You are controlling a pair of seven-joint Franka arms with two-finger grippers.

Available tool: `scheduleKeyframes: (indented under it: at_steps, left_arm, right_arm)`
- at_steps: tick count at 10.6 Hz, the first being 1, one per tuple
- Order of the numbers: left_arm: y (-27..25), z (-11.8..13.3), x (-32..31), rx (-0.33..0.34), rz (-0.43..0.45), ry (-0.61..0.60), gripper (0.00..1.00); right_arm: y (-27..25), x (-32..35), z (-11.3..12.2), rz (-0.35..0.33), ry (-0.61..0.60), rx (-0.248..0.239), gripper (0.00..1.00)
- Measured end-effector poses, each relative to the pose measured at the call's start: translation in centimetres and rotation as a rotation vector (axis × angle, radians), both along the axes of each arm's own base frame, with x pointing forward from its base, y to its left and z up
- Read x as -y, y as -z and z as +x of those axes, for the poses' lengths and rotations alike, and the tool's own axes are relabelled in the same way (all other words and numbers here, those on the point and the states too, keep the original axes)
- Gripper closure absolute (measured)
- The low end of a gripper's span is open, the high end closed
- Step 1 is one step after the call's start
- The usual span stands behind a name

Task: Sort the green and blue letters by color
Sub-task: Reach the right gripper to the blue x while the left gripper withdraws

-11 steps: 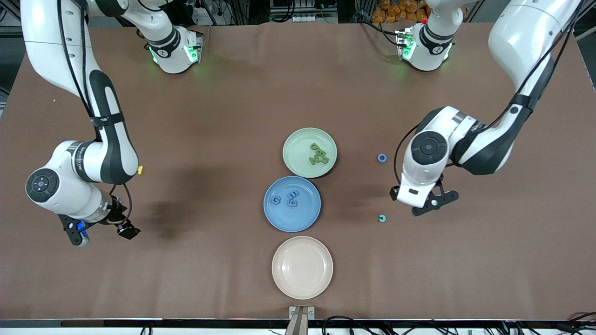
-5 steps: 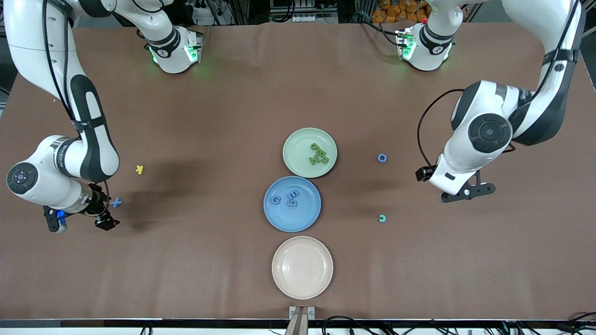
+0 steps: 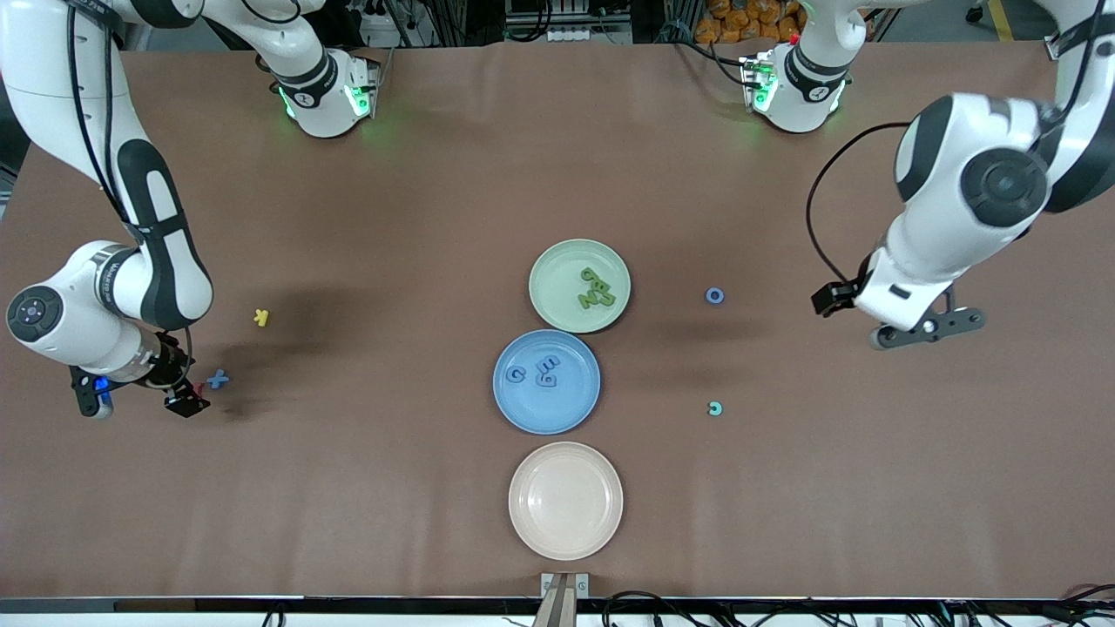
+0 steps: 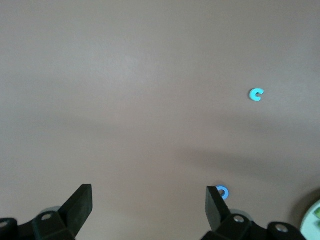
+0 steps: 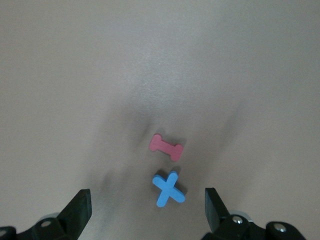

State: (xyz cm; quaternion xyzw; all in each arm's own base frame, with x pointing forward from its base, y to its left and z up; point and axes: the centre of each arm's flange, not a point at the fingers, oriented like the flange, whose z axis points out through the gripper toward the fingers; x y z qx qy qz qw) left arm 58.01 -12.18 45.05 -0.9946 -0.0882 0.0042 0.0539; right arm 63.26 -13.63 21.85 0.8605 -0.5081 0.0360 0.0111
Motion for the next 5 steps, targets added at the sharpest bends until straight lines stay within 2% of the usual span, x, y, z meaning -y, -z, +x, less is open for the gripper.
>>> scheduleKeyframes:
  at_steps: [5]
  left_arm:
    - [-9.5,-2.4,-0.7,0.145,-0.066,0.006,0.0]
  right_arm:
    - [2.3,0.4,-1.8,-0.008,0.009,0.002,0.0]
